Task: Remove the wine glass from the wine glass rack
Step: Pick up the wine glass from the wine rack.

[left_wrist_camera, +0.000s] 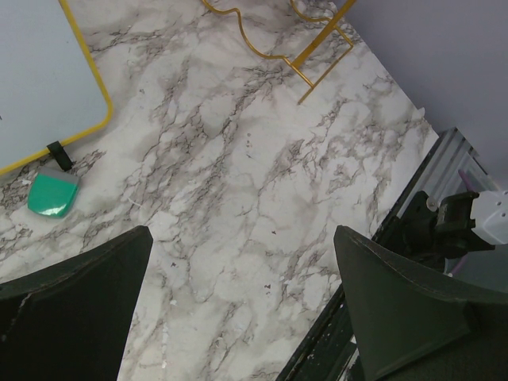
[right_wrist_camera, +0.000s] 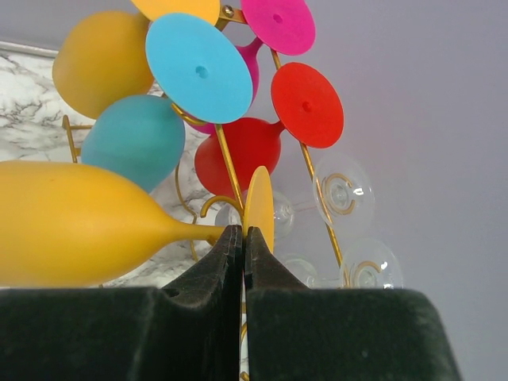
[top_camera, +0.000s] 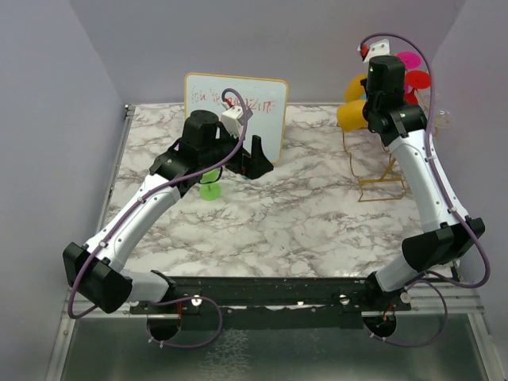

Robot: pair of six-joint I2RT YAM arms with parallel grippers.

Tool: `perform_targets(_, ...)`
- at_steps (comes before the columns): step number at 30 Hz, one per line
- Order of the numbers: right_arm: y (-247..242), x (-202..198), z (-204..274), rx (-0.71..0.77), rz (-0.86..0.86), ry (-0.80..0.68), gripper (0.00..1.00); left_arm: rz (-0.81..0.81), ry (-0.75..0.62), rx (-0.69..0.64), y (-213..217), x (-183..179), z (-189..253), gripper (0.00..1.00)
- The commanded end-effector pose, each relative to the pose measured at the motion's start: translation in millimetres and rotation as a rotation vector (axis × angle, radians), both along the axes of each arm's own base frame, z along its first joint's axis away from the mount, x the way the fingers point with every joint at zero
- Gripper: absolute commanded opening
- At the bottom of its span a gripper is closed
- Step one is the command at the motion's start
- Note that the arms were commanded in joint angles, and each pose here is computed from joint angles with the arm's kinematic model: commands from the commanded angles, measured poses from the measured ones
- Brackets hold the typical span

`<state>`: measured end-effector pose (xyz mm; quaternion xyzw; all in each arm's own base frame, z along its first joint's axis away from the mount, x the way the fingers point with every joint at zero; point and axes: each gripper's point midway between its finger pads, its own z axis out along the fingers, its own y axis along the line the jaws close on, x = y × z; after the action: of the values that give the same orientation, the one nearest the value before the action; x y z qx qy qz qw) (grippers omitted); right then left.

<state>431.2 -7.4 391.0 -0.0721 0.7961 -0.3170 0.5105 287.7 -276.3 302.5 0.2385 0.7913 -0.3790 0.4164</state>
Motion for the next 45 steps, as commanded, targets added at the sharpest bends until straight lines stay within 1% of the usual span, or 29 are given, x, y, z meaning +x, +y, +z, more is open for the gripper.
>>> perform_targets(1,3.5,-2.2,10.4,-0.012,0.004,-0.014,0.01,-0.003,-0.005,0.0,0.8,-1.9,1.8,0.99)
perform_targets(19,12.9,9.9,17.2,-0.04,0.018,-0.021,0.01,-0.003,-0.01,-0.008,1.3,-3.6,6.2,0.99)
perform_targets(33,19.7,2.1,13.8,-0.021,0.048,-0.016,0.01,0.016,0.0,-0.004,2.4,-1.2,3.5,0.99)
perform_targets(36,23.8,0.9,12.5,-0.016,0.059,-0.01,0.01,0.041,0.002,0.001,5.0,1.2,1.7,0.99)
perform_targets(40,27.9,-0.3,15.6,-0.016,0.065,-0.017,0.0,0.061,-0.011,-0.001,8.1,2.2,4.2,0.99)
perform_targets(45,28.2,-3.5,21.2,-0.014,0.061,-0.019,0.0,0.046,-0.013,-0.026,5.9,-1.7,12.6,0.99)
